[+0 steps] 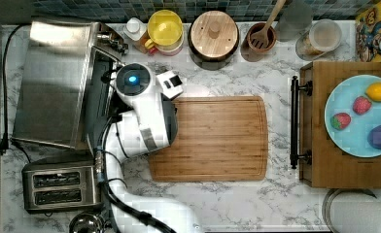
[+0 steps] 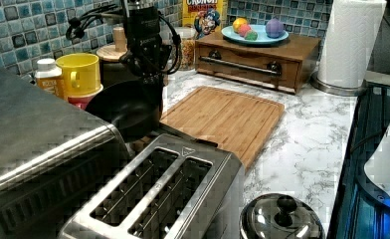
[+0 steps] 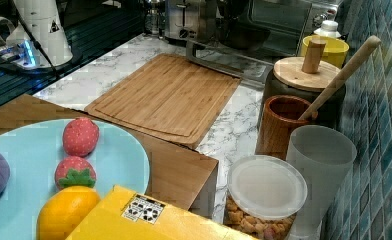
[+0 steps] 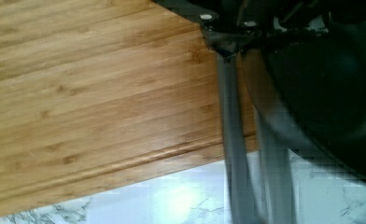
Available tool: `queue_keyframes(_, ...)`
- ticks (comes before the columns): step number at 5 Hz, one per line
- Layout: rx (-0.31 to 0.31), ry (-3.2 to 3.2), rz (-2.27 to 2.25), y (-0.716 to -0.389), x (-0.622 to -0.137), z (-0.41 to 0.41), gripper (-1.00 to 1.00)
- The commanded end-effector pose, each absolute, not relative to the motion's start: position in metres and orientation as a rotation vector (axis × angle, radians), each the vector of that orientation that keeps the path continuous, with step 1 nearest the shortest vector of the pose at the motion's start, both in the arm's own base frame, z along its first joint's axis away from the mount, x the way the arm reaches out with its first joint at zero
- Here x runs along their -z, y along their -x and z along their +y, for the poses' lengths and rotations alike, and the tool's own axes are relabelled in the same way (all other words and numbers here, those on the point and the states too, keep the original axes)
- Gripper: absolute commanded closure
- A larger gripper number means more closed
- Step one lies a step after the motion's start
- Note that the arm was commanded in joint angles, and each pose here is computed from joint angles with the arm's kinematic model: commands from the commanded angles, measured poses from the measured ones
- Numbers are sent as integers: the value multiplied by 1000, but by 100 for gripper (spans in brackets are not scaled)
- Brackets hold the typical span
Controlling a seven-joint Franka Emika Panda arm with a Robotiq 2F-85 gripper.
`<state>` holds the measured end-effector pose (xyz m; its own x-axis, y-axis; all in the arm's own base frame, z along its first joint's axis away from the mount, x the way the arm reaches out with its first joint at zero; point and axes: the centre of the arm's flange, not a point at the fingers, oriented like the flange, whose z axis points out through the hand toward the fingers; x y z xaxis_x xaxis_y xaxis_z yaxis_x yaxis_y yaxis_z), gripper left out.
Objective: Put the bowl in the oven.
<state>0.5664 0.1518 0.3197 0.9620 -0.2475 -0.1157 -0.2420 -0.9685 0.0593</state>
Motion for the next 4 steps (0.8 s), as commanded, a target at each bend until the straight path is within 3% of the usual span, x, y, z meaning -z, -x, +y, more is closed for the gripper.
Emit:
queue_keyframes(1,-106,-3178,-331,-593,-389,254,100)
queue_keyframes(2,-97,-3208,-490,-604,-380,268,100)
queue_keyframes(3,4,-3249,-631,-615,-362,270,100)
queue_keyframes(4,23,-3302,-787,-615,-350,268,100)
